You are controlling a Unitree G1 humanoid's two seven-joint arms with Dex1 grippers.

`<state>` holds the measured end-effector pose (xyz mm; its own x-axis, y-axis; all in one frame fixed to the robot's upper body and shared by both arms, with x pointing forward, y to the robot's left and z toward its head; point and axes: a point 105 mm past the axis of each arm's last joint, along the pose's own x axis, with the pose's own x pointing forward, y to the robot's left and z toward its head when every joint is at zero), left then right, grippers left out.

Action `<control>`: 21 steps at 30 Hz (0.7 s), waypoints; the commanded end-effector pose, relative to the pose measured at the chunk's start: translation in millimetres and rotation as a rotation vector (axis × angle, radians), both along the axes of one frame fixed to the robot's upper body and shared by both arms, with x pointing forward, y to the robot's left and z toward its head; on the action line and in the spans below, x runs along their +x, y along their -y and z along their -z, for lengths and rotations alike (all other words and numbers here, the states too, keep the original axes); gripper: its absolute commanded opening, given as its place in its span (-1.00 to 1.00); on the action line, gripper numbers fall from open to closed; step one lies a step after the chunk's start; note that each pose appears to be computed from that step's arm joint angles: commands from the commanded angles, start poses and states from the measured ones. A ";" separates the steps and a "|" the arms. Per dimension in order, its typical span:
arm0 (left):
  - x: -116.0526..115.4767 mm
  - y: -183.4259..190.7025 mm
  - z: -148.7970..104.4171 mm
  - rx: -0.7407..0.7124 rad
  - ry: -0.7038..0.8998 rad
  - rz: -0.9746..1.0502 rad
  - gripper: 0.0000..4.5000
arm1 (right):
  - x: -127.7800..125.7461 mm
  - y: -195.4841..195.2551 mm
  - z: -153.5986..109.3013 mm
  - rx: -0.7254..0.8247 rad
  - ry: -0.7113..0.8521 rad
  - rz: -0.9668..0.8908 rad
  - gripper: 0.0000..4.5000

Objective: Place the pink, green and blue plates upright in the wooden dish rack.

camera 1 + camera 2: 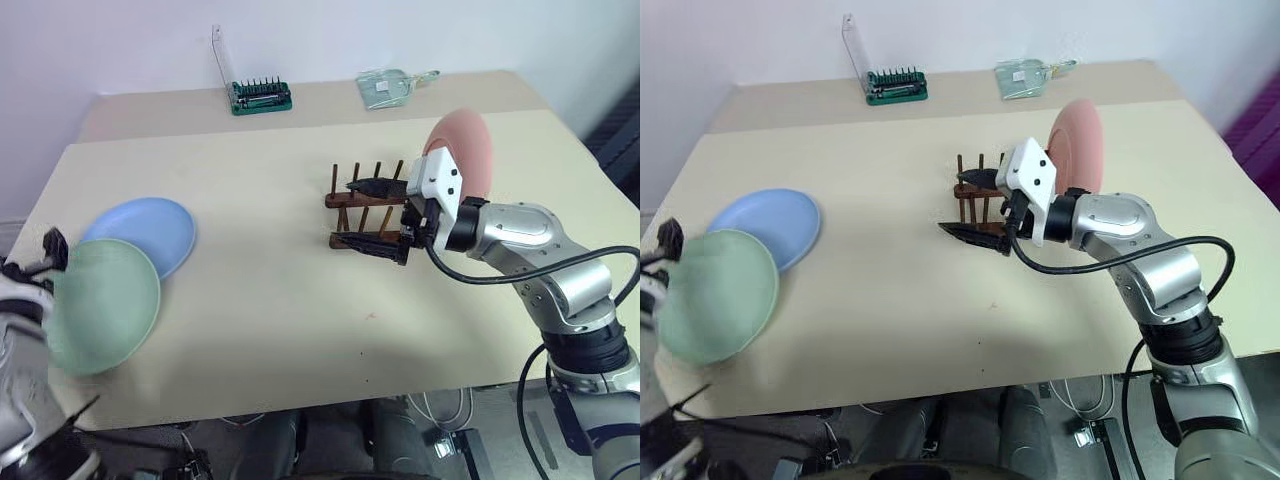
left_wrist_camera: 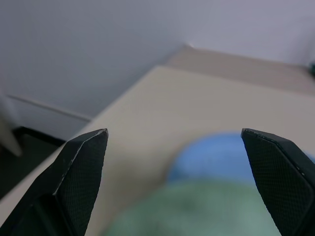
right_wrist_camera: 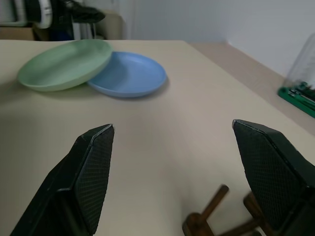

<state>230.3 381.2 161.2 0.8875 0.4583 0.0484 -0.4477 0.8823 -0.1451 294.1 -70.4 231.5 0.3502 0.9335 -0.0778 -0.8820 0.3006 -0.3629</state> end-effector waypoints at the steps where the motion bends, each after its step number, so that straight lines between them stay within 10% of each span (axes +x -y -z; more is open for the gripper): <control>1: -36.6 -25.0 14.0 -0.131 0.038 -0.115 0.98 | -3.0 -3.5 -5.8 0.006 0.039 -0.038 0.73; 11: -43.6 0.7 79.7 -0.313 -0.139 -0.014 0.98 | -7.5 -5.4 -3.1 0.016 0.034 -0.045 0.73; 21: -35.3 2.9 89.6 -0.457 -0.041 0.016 -0.98 | -14.6 -1.2 1.4 0.020 0.032 -0.009 0.73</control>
